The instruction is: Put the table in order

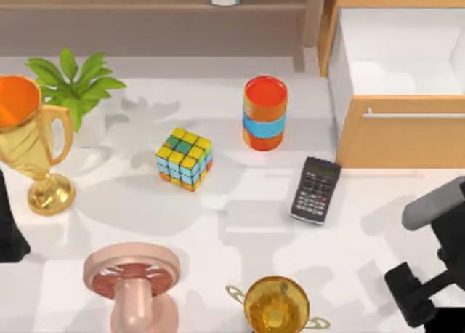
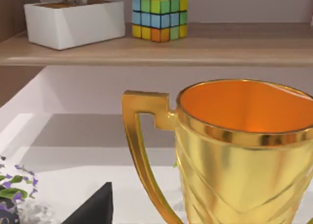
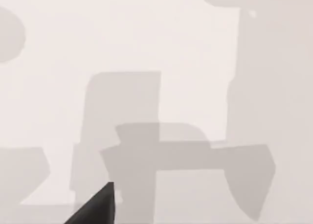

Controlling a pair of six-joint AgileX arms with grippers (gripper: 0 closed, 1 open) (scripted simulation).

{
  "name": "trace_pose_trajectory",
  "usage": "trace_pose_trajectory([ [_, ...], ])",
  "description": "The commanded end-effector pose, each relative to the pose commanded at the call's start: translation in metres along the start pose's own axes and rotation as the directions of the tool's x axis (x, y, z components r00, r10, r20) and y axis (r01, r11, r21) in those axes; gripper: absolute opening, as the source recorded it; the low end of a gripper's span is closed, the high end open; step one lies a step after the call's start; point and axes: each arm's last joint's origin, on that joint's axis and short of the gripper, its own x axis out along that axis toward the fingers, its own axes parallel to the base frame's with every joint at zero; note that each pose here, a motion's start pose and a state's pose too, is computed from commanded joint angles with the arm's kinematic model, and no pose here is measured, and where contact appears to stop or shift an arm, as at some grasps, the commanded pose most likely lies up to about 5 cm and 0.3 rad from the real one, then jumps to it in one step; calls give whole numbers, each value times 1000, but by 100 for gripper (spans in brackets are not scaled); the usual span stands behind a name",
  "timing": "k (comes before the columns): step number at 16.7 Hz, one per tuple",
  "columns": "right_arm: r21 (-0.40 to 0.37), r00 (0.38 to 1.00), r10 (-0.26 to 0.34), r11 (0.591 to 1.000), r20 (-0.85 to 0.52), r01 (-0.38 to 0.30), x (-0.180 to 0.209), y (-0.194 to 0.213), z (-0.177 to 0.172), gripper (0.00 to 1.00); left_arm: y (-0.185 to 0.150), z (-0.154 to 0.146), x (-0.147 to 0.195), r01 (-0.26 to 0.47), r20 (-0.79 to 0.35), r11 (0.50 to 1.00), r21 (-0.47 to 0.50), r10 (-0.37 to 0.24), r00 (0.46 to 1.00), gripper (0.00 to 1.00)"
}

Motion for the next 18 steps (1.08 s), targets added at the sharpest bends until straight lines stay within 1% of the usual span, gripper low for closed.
trace_pose_trajectory([
  [2,-164,992,-1,986,123,21,12,3,12,100,0,0,0,0,0,1000,0,0,1000,100],
  [4,-321,969,-7,943,246,88,23,5,21,100,0,0,0,0,0,1000,0,0,1000,100],
  [6,-451,930,-21,870,366,197,33,6,28,100,0,0,0,0,0,1000,0,0,1000,100],
  [8,-540,878,-48,772,476,334,42,6,31,100,0,0,0,0,0,1000,0,0,1000,100],
  [10,-584,817,-86,656,570,477,49,5,31,100,0,0,0,0,0,1000,0,0,1000,100],
  [11,-592,784,-110,594,611,545,52,4,30,100,0,0,0,0,0,1000,0,0,1000,100],
  [13,-582,713,-167,468,681,665,56,-1,27,100,0,0,0,0,0,1000,0,0,1000,100],
  [15,-553,641,-235,346,731,758,57,-7,24,100,0,0,0,0,0,1000,0,0,1000,100],
  [17,-517,569,-308,237,763,822,58,-14,21,100,0,0,0,0,0,1000,0,0,1000,100],
  [18,-500,534,-344,190,772,845,58,-18,20,100,0,0,0,0,0,1000,0,0,1000,100],
])
